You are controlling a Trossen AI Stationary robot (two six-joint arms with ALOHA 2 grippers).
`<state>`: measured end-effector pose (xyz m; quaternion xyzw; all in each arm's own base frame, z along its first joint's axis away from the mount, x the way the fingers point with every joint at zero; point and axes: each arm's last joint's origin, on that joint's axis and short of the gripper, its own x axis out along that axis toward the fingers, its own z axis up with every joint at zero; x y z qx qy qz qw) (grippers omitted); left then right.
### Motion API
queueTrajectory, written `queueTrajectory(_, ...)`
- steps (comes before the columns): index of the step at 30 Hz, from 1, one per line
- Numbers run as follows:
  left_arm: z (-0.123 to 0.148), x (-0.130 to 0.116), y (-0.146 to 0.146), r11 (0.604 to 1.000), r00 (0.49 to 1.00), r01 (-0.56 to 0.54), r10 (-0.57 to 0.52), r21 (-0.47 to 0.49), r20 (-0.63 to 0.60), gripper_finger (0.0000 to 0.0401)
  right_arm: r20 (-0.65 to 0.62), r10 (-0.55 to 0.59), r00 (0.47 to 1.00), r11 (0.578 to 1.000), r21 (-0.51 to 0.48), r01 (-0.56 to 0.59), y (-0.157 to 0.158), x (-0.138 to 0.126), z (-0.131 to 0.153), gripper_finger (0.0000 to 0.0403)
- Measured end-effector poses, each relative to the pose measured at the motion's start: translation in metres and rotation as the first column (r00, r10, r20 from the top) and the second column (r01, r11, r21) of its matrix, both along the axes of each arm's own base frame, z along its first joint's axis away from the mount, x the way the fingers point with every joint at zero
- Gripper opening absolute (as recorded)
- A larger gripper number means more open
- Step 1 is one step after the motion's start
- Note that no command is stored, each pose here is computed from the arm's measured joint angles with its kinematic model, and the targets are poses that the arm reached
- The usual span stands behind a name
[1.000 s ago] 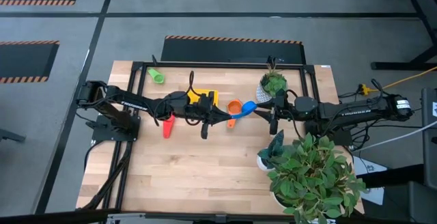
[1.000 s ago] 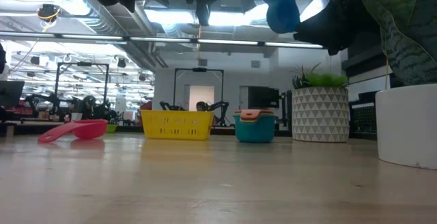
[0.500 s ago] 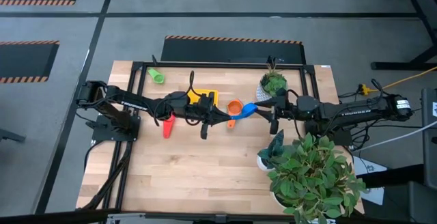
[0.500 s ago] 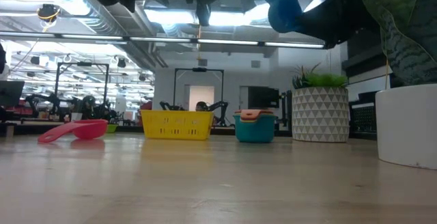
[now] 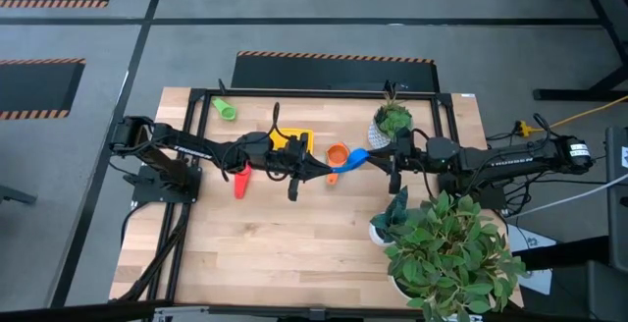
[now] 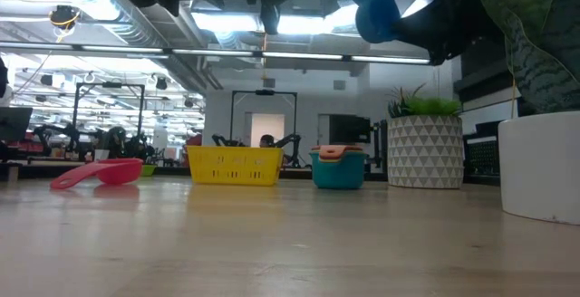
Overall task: Nest measuring cups in basket
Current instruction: Stack the blue measuring cup into the orange measuring cup
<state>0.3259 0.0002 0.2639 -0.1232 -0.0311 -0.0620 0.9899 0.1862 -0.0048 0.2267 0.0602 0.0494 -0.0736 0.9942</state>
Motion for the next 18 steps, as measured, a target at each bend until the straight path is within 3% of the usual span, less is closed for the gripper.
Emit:
queueTrajectory(5,-0.0002,0.0001,0.0,1.0,1.0,-0.001,0.001,0.0,-0.002,0.0005,-0.001,-0.006,1.0,1.0,-0.001,0.006,-0.0002,0.0,-0.0001,0.0033)
queueTrajectory(18,-0.0001,0.0001,0.0001,1.0,1.0,-0.002,0.002,-0.002,-0.001,0.0033,-0.005,-0.017,1.0,1.0,-0.004,0.017,-0.0004,-0.0001,-0.0005,0.0035)
